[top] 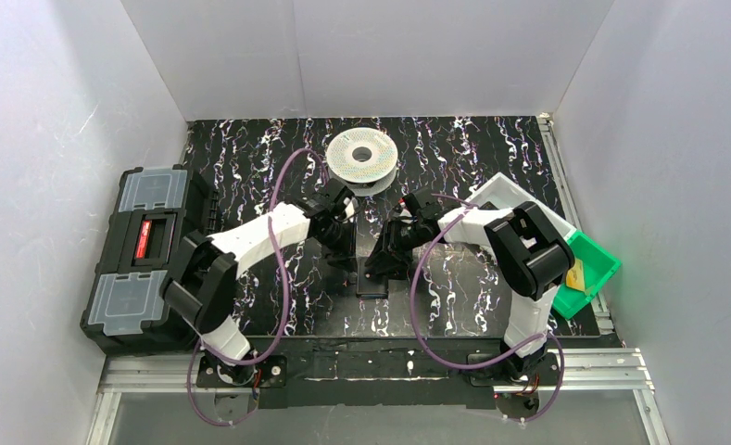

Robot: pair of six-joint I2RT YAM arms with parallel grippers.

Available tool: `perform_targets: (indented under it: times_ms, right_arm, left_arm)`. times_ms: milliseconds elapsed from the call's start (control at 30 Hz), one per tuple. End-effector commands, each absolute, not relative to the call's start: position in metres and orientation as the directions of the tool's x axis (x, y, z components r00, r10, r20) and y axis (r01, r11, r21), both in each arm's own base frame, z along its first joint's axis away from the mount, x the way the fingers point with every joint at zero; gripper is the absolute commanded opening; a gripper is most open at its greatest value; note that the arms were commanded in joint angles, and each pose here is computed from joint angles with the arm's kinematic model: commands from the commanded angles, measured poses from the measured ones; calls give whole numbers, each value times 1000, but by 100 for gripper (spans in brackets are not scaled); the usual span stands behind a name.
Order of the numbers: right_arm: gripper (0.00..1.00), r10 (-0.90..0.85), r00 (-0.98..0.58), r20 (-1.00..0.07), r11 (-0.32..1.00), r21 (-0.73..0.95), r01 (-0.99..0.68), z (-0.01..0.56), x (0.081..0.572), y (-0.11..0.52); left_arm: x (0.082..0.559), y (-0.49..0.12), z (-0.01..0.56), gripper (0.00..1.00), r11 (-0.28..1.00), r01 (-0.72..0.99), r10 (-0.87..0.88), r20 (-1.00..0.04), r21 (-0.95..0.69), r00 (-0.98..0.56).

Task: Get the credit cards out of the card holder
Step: Close the card holder at the center of the board.

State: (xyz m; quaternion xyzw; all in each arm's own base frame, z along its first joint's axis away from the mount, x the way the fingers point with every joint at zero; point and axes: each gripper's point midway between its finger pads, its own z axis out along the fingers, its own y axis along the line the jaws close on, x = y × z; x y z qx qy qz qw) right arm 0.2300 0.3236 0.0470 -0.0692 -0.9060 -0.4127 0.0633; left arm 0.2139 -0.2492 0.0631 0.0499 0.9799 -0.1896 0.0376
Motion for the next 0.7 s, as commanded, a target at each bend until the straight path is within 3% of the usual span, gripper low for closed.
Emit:
perform_targets:
  times_ms: [0, 333, 667]
  right_arm:
    - [49, 84, -984, 160, 670, 722, 175, 35, 236, 327]
    - [49, 117, -981, 158, 710, 677, 194, 17, 231, 317]
    - [49, 79, -996, 42, 647, 757, 84, 68, 244, 328]
  left_arm:
    - [218, -249, 115, 15, 901, 178, 106, -197, -396, -975]
    - [221, -220, 128, 18, 948, 129, 62, -229, -290, -971]
    - [233, -220, 145, 28, 944, 140, 54, -281, -299, -958]
